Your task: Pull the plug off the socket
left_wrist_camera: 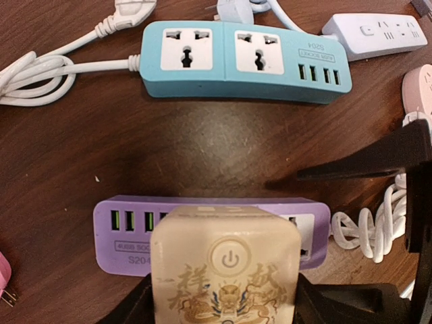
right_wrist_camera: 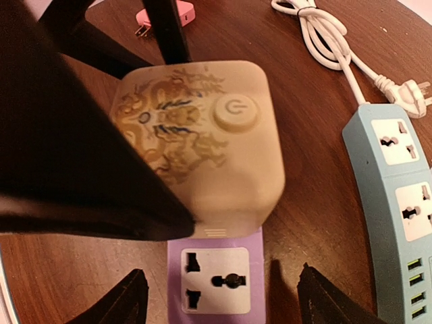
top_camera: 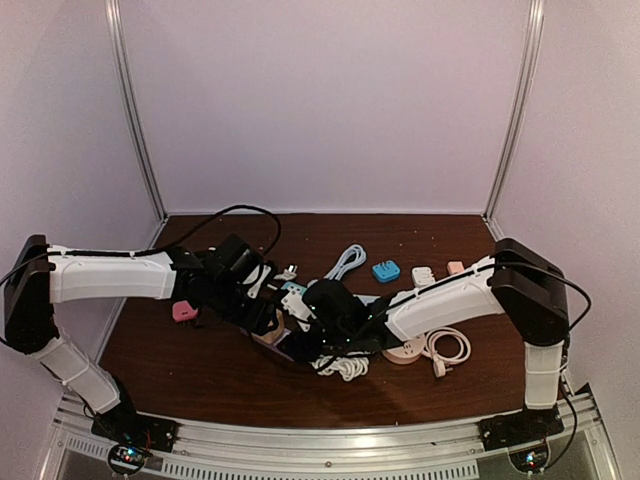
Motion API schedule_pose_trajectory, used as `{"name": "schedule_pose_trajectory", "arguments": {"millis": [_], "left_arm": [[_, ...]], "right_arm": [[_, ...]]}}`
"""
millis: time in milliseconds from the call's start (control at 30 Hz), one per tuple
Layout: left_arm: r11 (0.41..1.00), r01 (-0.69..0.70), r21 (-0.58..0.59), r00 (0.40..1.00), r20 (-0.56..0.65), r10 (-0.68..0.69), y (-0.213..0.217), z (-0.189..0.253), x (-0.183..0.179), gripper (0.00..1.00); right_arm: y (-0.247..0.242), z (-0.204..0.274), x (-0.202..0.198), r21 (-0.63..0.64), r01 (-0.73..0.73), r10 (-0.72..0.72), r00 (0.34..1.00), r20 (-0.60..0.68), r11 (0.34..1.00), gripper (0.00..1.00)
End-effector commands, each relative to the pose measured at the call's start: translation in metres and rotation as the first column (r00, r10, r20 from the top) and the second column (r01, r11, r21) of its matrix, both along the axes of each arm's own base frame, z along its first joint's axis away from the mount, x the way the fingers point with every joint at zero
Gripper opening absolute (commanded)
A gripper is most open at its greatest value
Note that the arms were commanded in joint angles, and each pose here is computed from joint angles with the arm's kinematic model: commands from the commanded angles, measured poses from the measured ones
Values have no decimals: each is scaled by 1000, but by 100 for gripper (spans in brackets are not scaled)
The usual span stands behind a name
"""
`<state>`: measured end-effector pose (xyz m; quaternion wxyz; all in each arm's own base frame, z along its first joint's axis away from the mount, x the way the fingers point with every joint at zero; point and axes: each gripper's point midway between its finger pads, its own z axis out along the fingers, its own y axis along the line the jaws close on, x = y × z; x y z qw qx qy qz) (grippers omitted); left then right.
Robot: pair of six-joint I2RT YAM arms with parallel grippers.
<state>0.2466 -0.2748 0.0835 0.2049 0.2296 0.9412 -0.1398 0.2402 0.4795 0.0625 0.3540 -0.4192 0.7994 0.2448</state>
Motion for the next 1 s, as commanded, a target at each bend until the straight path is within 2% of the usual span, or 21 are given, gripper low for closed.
{"name": "schedule_pose_trajectory", "arguments": {"millis": [0, 133, 233, 600, 733, 967], "left_arm": [[998, 57, -1, 996, -75, -57, -4, -10, -20, 24], [998, 56, -6, 996, -74, -56, -5, -9, -20, 23], [998, 55, -20, 996, -63, -56, -7, -5, -19, 22], [999, 45, -26, 998, -53, -46, -6, -3, -18, 21], [999, 40, -26, 998, -50, -41, -6, -3, -17, 21], [999, 39, -32, 998, -55, -41, -5, -6, -19, 18]], "right_arm": [[9, -5, -3, -20, -1, 1, 1000, 11, 1000, 75], [10, -12, -1, -41, 24, -24, 1000, 14, 999, 68], [7, -18, 2, -67, 44, -42, 999, 19, 997, 67], [3, -23, -10, -101, 14, -11, 999, 30, 995, 70], [1, -28, -17, -113, 1, 3, 1000, 28, 994, 75], [-11, -18, -14, -55, 50, -47, 997, 53, 997, 74]]}}
